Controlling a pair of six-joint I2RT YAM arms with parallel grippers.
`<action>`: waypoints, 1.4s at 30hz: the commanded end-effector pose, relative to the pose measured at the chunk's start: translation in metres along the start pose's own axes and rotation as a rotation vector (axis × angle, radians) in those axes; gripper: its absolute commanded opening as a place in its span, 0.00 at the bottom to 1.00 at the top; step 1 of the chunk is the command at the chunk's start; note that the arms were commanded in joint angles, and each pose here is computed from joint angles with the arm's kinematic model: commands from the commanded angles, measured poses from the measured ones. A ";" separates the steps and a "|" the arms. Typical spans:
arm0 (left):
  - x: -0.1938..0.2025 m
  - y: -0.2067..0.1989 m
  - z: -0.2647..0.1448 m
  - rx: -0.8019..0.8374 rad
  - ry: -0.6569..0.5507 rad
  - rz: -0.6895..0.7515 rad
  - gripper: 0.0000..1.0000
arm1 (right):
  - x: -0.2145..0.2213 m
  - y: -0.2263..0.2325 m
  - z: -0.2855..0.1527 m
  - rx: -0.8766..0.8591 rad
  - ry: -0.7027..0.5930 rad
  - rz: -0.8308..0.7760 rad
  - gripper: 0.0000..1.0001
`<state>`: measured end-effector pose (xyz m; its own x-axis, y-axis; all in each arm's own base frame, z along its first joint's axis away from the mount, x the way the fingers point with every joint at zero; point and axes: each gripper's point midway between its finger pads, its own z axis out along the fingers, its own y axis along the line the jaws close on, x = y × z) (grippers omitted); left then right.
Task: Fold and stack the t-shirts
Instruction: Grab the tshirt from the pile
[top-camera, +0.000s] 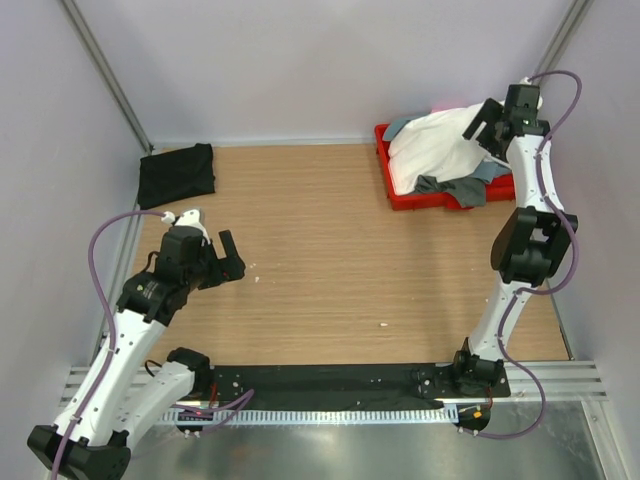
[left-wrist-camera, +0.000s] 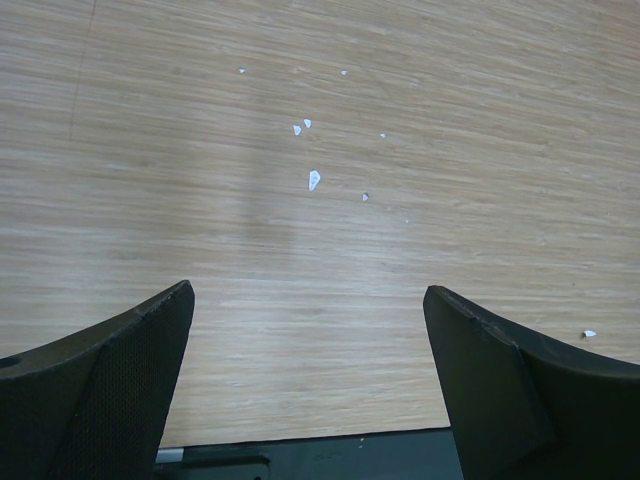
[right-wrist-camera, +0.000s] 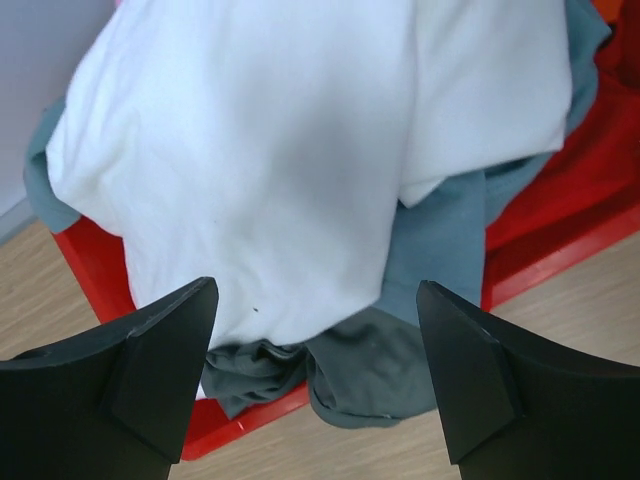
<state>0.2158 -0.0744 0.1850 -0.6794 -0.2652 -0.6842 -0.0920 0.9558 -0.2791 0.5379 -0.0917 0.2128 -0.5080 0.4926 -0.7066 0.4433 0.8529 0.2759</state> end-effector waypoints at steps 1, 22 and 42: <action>-0.014 -0.006 -0.003 0.018 -0.051 0.000 0.97 | -0.024 0.017 0.007 -0.092 -0.045 -0.009 0.85; -0.019 0.006 -0.005 -0.053 -0.078 -0.020 0.94 | -0.036 0.020 0.037 -0.133 -0.108 -0.022 0.37; -0.026 0.016 -0.015 -0.095 -0.133 -0.041 0.93 | -0.093 0.208 -0.326 -0.854 -0.370 0.066 0.14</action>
<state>0.2171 -0.0520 0.1958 -0.6003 -0.3014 -0.7408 -0.1800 0.9534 -0.2420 0.5189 0.0495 0.4271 -0.3219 0.5301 -0.7845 -0.0526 0.8173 0.5738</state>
